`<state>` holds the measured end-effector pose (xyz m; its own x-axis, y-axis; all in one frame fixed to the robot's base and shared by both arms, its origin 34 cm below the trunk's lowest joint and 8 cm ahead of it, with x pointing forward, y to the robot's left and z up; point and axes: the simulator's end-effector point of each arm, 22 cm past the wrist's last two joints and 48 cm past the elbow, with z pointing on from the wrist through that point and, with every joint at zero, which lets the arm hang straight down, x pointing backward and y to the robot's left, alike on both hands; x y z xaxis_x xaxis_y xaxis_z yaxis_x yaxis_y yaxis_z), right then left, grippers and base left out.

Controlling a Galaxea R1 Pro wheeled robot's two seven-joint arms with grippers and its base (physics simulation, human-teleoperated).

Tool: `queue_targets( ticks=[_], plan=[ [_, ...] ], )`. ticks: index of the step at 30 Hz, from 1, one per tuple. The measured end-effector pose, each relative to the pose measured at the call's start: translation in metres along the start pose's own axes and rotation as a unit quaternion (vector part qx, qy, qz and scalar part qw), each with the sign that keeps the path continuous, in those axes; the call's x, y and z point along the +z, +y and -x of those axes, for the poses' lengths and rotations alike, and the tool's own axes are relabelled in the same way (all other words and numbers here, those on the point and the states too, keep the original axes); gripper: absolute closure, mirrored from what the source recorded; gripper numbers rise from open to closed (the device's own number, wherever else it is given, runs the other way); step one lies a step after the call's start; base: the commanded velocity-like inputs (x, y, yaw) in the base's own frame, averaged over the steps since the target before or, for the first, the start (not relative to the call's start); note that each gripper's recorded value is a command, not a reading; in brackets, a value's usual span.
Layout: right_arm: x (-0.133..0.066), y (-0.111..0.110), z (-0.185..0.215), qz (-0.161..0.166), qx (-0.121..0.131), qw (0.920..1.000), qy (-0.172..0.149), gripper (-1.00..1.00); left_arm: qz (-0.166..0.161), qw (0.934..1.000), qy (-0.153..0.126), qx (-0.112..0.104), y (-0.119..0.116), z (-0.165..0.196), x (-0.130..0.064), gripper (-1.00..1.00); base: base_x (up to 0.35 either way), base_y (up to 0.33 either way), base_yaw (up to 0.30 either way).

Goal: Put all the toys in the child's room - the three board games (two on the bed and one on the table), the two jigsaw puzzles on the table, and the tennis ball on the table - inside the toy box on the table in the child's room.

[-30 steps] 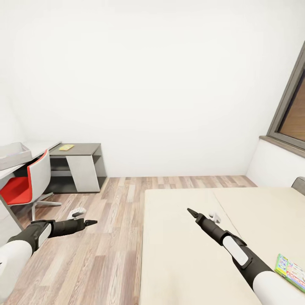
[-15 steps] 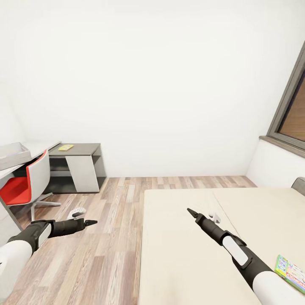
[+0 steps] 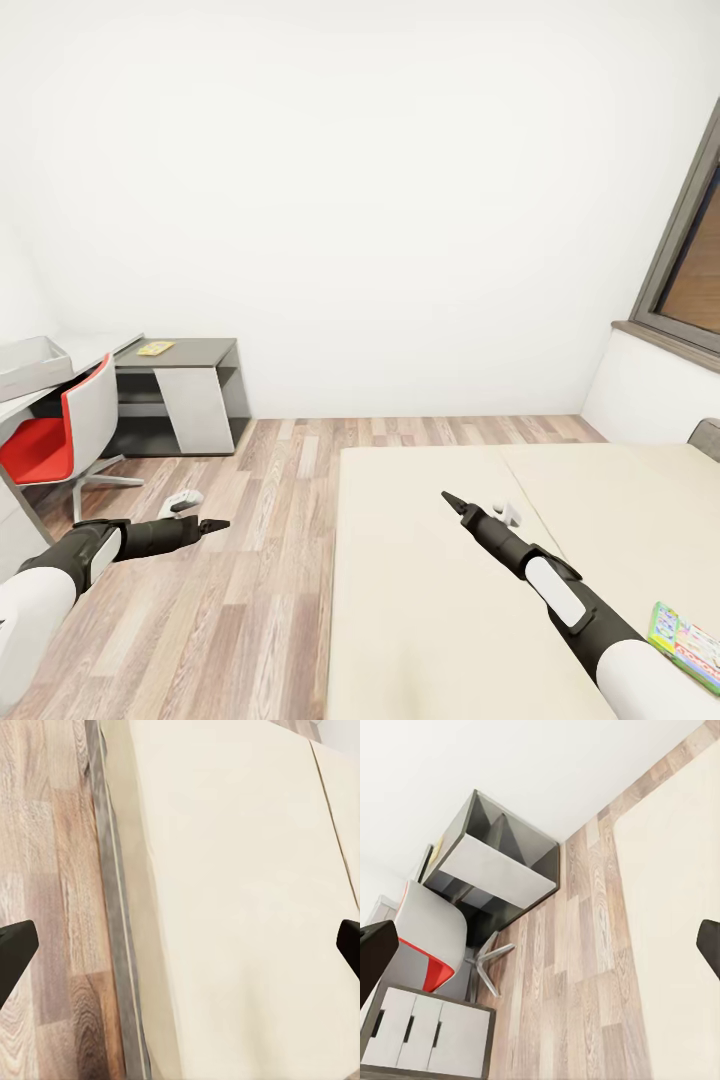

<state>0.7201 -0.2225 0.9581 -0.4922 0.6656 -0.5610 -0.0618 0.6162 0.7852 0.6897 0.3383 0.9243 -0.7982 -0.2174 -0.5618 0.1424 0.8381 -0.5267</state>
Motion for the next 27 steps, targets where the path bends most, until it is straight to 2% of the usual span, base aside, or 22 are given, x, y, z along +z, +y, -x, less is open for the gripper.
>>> queue_targets(
  ticks=[7, 21, 27],
  plan=[
    [-0.0002, -0.0004, -0.0004, 0.0, 0.0, 1.0, 0.0, -1.0, 0.0, 1.0, 0.0, 0.0, 0.0, 0.0001, 0.0, -1.0, 0.0, -0.168, 0.0],
    [0.0002, 0.0002, -0.0011, 0.0, 0.001, 1.0, 0.001, -1.0, 0.0, 1.0, -0.001, 0.0, -0.0001, 0.0003, 0.0, -1.0, 0.0, -0.03, 0.0],
    [0.0002, 0.0004, -0.0011, 0.0, 0.001, 1.0, 0.0, -1.0, 0.0, 1.0, -0.001, -0.001, -0.0001, 0.0003, 0.0, -1.0, 0.0, -0.143, 0.0]
  ],
)
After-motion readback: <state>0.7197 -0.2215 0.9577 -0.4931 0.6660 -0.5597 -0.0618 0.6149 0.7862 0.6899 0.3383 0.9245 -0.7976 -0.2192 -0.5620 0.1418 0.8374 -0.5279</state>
